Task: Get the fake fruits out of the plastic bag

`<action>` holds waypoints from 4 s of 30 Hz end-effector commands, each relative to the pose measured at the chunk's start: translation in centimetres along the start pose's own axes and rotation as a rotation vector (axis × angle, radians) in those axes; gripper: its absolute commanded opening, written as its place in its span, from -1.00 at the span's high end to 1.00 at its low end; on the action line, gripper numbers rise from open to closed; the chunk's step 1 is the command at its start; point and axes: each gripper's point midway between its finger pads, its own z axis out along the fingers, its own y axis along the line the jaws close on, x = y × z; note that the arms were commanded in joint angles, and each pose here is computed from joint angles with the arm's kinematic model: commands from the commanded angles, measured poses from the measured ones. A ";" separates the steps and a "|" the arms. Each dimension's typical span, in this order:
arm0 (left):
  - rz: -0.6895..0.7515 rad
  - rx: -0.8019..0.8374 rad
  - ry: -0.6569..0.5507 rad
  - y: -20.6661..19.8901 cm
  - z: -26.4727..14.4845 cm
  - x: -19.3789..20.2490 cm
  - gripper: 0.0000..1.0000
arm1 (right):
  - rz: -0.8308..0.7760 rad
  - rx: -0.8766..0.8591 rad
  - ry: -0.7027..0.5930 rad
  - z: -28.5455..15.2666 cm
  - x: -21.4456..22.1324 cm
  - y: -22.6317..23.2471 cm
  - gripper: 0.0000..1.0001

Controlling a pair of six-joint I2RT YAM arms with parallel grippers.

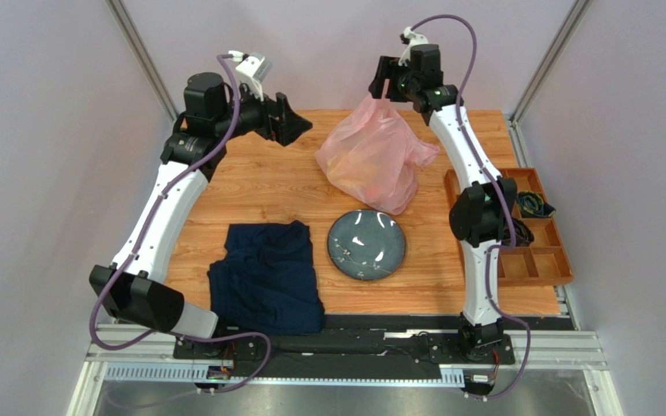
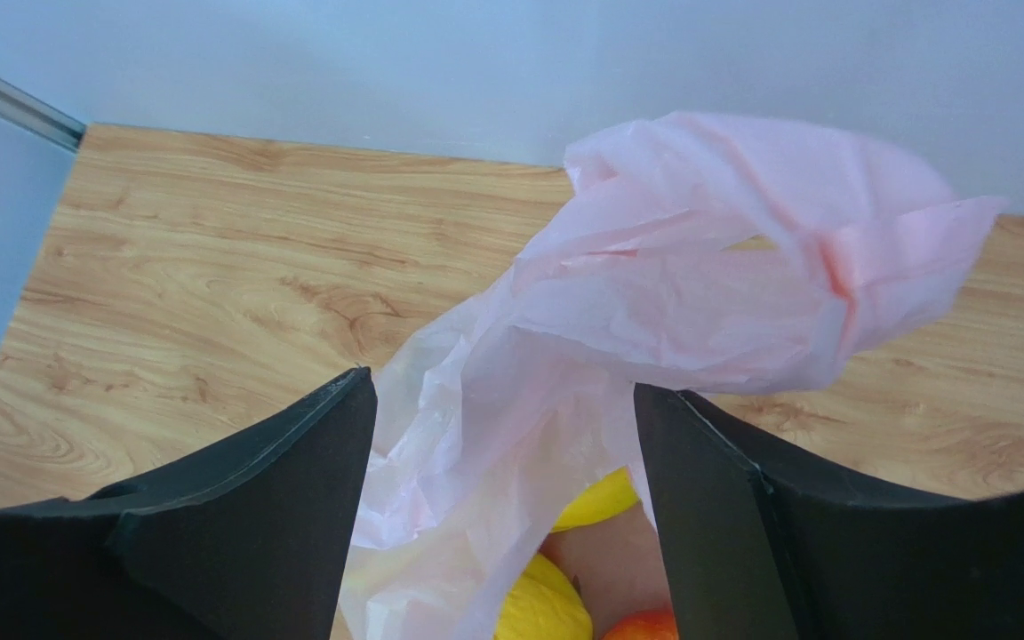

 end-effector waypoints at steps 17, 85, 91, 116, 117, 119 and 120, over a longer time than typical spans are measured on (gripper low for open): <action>-0.007 -0.021 0.072 0.5 -0.4 3.4 -0.96 | -0.108 0.247 -0.332 -7.3 -11.4 -0.8 -0.44; -0.127 0.007 -0.181 3.5 13.9 -4.7 -0.99 | 0.069 0.208 0.069 -23.4 3.8 -5.8 -0.97; -0.152 -0.085 -0.130 3.3 16.8 -2.1 -0.42 | 0.233 0.089 0.204 -23.1 8.2 -4.9 -0.97; 0.030 -0.253 -0.234 10.1 7.1 -8.8 1.00 | 0.286 -0.147 0.046 -10.8 -2.0 -3.4 1.00; 0.073 -0.329 -0.247 12.3 6.6 -9.4 1.00 | 0.204 -0.180 -0.091 -11.7 -7.8 -1.8 1.00; 0.156 -0.398 -0.354 13.7 4.8 -13.6 1.00 | 0.122 -0.205 -0.155 -8.1 -9.6 -1.0 1.00; 0.195 -0.412 -0.370 14.4 4.9 -14.3 1.00 | 0.045 -0.250 -0.287 -9.5 -13.8 2.0 1.00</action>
